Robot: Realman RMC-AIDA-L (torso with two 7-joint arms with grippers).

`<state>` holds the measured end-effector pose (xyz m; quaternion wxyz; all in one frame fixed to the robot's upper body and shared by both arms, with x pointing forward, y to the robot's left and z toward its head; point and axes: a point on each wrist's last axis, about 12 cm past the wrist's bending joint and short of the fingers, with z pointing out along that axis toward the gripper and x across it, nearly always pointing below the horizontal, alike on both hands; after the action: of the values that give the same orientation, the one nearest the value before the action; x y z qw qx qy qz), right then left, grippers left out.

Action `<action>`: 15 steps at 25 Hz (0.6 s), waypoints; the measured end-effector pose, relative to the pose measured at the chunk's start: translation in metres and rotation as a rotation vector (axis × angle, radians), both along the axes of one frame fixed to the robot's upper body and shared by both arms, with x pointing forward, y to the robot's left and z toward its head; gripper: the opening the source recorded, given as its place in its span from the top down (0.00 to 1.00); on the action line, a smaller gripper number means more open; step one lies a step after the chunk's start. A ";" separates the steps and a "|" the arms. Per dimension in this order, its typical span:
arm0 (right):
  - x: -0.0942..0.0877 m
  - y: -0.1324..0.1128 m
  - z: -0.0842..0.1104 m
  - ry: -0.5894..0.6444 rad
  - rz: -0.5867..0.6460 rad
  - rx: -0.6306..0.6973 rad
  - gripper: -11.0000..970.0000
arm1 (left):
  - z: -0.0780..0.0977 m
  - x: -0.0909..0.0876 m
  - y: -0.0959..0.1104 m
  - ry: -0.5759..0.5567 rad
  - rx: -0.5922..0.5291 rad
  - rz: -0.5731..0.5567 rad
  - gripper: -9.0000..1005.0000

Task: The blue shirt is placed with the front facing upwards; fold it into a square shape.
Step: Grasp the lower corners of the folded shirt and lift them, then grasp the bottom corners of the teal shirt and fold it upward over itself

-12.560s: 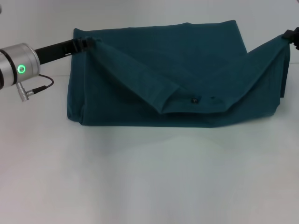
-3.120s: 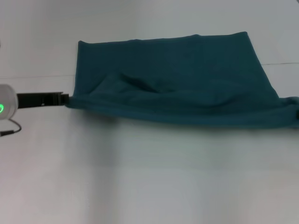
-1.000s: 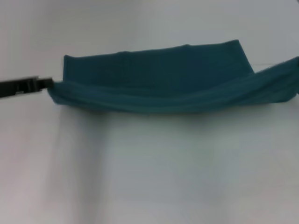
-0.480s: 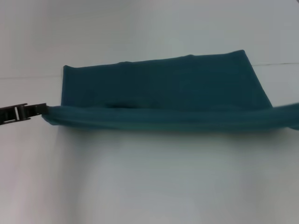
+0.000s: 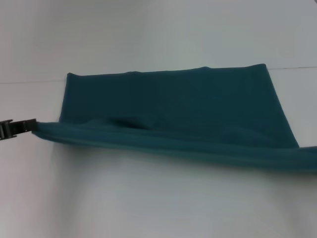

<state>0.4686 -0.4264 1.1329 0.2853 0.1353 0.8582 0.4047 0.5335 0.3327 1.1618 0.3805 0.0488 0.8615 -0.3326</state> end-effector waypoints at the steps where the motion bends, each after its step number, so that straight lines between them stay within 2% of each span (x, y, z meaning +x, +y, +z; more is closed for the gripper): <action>1: -0.001 0.000 -0.001 0.002 0.001 0.002 0.95 | -0.001 -0.002 0.002 0.003 0.001 0.003 0.96; 9: -0.014 -0.006 -0.002 0.014 -0.021 0.028 0.95 | -0.006 -0.016 0.005 0.021 -0.032 0.003 0.96; 15: -0.010 -0.010 0.002 -0.005 -0.035 0.031 0.95 | -0.006 -0.019 0.004 0.014 -0.073 -0.006 0.96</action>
<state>0.4587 -0.4362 1.1345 0.2923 0.1537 0.8486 0.4132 0.5141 0.3365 1.1554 0.3748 0.0353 0.8513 -0.3655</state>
